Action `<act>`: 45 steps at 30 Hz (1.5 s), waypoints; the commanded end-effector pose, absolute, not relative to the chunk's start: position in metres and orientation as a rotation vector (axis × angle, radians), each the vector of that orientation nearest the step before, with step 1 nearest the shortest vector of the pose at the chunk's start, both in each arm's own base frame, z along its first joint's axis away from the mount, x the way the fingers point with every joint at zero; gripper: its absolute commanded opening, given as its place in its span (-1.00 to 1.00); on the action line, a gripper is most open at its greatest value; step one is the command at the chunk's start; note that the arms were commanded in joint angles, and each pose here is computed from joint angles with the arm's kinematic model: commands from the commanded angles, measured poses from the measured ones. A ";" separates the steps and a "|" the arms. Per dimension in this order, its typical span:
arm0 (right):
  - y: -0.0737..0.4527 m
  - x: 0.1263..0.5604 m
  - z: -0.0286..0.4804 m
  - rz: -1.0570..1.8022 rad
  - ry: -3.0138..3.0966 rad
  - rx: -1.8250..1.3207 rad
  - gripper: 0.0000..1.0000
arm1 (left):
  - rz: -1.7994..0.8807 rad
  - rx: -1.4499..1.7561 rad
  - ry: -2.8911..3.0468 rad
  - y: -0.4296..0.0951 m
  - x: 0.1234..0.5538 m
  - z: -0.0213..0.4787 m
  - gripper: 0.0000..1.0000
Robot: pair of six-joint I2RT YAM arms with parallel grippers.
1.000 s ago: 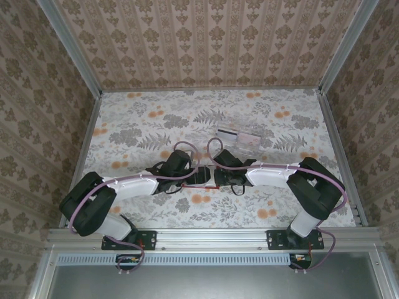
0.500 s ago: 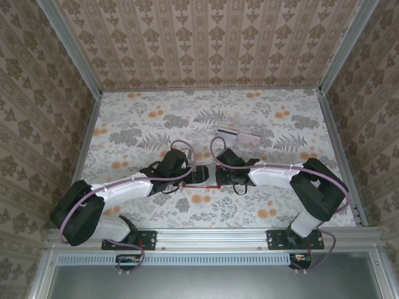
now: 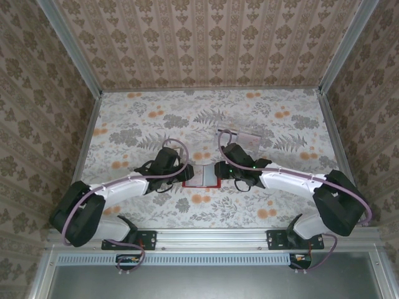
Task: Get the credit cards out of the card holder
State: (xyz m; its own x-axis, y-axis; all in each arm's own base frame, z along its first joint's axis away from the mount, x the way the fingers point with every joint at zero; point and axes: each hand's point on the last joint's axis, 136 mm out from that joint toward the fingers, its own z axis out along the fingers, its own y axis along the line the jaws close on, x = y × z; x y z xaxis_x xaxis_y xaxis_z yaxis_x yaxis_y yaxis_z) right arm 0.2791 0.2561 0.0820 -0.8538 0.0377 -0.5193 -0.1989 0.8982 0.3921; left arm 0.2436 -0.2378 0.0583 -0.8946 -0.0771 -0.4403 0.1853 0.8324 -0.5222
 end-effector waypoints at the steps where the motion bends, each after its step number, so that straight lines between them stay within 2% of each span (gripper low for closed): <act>1: 0.289 0.282 0.088 0.792 2.522 -0.121 -0.49 | -0.791 0.091 2.586 -0.236 0.243 0.047 -0.56; 17: 0.322 0.287 0.049 0.974 2.606 -0.050 -0.53 | -0.738 0.055 2.666 -0.229 0.240 0.018 -0.62; 32: 0.320 0.287 0.028 0.991 2.649 0.012 -0.58 | -0.747 0.045 2.678 -0.229 0.237 0.013 -0.63; 37: 0.320 0.288 0.028 1.011 2.644 0.028 -0.70 | -0.746 0.046 2.680 -0.229 0.237 0.013 -0.64; 41: 0.317 0.288 0.030 1.016 2.640 0.045 -1.00 | -0.734 0.034 2.686 -0.228 0.236 0.012 -0.65; 45: 0.307 0.288 0.030 1.010 2.633 0.080 -1.00 | -0.682 0.006 2.702 -0.221 0.237 0.009 -0.77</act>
State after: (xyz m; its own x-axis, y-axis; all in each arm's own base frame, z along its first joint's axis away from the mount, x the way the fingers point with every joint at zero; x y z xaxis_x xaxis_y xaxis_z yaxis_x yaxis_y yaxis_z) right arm 0.2905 0.3125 0.0287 -0.9484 0.1453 -0.2819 -0.0765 0.7578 0.6480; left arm 0.2476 -0.2369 0.0283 -0.9162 -0.0791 -0.3929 0.1472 0.8454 -0.5135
